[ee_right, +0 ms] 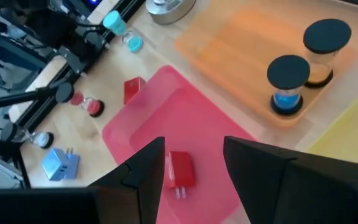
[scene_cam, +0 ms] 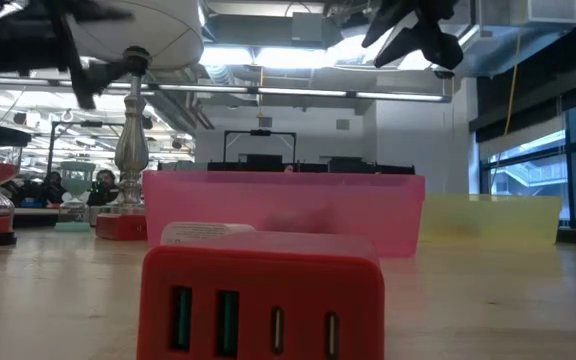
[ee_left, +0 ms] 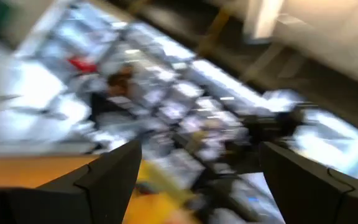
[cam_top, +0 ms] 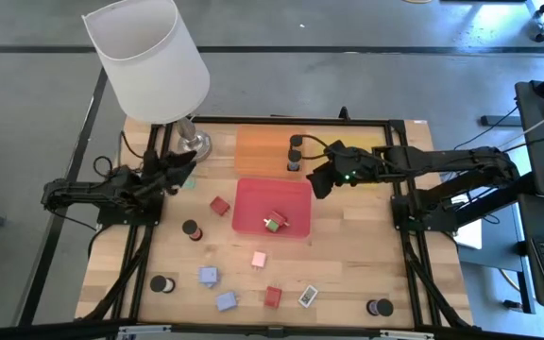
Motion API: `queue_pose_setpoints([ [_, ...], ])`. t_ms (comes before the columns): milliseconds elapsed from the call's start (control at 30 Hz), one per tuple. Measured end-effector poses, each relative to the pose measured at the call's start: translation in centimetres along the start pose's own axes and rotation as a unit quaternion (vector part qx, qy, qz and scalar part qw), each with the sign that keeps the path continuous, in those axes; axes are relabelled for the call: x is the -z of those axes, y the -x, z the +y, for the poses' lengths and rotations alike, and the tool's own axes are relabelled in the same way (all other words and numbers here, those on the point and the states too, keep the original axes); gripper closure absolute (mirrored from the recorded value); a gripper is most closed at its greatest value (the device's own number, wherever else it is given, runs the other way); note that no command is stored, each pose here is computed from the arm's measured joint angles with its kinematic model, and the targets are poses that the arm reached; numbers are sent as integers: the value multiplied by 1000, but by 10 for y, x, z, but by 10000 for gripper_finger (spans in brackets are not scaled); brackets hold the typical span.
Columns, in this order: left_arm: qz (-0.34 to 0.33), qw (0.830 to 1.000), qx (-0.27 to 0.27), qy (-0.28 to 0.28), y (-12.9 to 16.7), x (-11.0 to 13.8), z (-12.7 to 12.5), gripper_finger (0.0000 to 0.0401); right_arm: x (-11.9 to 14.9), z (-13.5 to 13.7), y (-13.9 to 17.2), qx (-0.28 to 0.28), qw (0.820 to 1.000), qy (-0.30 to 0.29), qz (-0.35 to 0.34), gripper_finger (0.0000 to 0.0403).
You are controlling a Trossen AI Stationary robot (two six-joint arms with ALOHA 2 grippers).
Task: Pick & Place Office items
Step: Put the light blue hourglass into the orange bin
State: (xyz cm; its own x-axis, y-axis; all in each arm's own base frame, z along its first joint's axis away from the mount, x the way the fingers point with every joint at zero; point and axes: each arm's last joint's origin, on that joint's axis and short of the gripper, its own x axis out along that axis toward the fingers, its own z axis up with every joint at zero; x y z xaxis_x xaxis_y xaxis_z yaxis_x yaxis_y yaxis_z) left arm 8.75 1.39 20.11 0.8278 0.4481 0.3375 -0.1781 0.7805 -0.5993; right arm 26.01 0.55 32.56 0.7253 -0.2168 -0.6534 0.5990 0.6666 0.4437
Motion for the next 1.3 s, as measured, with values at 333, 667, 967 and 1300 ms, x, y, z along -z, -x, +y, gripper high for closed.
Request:
queue_pose_setpoints([
  [333,-17,998,47,35,-1,-9,-8,79,-4,0,-1,-7,1000,-7,-12,236],
  [667,60,994,-72,-48,-21,-8,-18,79,-4,0,-1,-8,1000,-9,-10,236],
  [967,197,934,-274,-116,-49,-20,-45,79,-4,0,-1,-9,1000,-3,-9,236],
  [1300,301,805,-506,-68,-55,-18,-45,79,-6,-2,-2,-5,998,59,-11,236],
])
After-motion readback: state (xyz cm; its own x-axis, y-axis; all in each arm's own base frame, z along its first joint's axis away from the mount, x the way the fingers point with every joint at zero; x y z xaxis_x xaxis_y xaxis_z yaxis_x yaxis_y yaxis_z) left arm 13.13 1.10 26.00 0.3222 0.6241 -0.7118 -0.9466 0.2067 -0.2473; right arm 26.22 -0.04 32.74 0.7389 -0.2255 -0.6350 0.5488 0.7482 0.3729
